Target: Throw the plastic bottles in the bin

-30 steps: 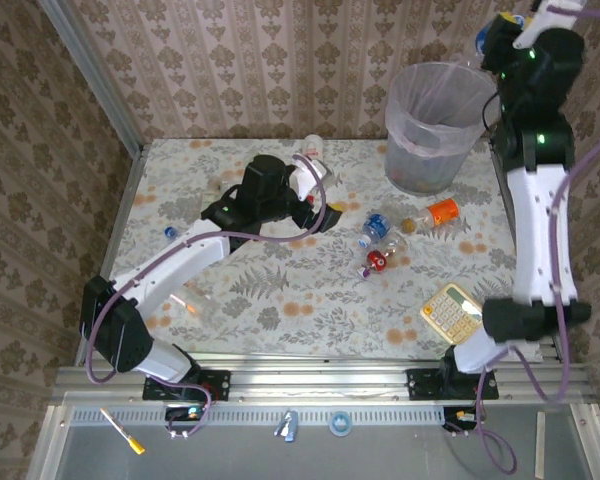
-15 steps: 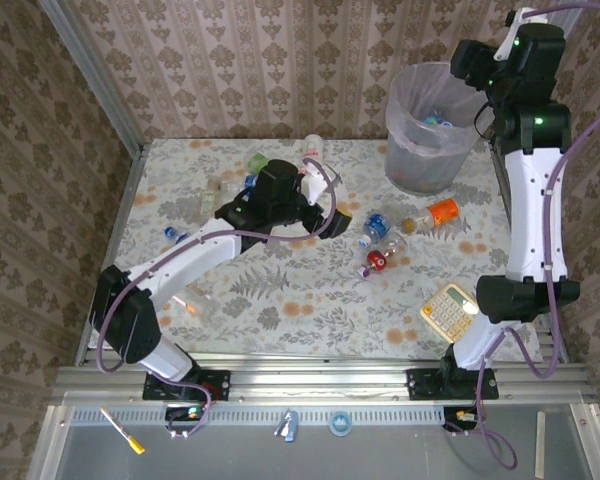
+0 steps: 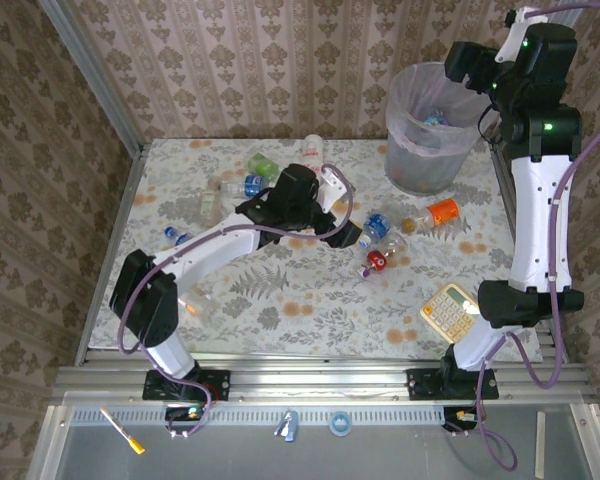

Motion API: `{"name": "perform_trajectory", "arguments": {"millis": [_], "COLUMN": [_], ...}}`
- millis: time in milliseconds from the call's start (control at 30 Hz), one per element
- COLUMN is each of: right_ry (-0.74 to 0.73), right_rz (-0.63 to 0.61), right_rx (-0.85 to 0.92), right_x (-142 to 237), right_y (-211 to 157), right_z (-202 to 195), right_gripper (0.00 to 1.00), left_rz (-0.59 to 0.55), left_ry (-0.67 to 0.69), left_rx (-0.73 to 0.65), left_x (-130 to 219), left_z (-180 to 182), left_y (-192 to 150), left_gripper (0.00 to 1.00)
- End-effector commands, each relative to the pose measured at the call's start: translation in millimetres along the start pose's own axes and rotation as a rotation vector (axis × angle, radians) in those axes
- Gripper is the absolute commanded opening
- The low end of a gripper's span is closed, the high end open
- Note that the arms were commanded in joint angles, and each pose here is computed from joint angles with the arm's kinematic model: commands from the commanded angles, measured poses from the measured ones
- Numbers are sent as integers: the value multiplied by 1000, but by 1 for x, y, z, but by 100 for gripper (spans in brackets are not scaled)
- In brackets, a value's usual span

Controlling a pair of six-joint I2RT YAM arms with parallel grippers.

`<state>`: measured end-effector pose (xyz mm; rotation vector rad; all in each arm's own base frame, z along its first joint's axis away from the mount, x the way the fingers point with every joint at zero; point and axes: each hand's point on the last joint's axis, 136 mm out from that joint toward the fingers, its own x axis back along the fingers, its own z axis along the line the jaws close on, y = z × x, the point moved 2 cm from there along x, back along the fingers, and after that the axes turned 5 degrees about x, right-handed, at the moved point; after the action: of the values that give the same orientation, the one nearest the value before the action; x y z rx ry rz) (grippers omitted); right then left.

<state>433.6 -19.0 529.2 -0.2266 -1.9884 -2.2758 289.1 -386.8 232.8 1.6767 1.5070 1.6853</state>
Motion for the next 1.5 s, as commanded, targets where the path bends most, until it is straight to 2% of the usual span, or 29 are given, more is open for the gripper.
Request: {"name": "perform_trajectory", "arguments": {"millis": [0,367,667,1067,1467], "right_ry": [48,74,90,99,112], "right_rz": [-9,26,47,54,56], "right_rx": [14,19,20,24,23], "right_x": [18,30,40,51,54], "right_y": [8,-2,-11,-18,-21], "right_z": [8,12,14,15,17], "right_gripper": [89,90,91,91,92], "left_rz": [59,321,458,615,669], "left_ry": [-62,-145,-132,-47,20], "left_rx": [9,1,17,68,82], "left_x": [-6,-41,-65,-89,-107], "left_z": [-16,-43,-48,-28,-10], "left_y": [-3,-50,-84,-120,-136], "left_gripper": [98,86,77,66,64]}}
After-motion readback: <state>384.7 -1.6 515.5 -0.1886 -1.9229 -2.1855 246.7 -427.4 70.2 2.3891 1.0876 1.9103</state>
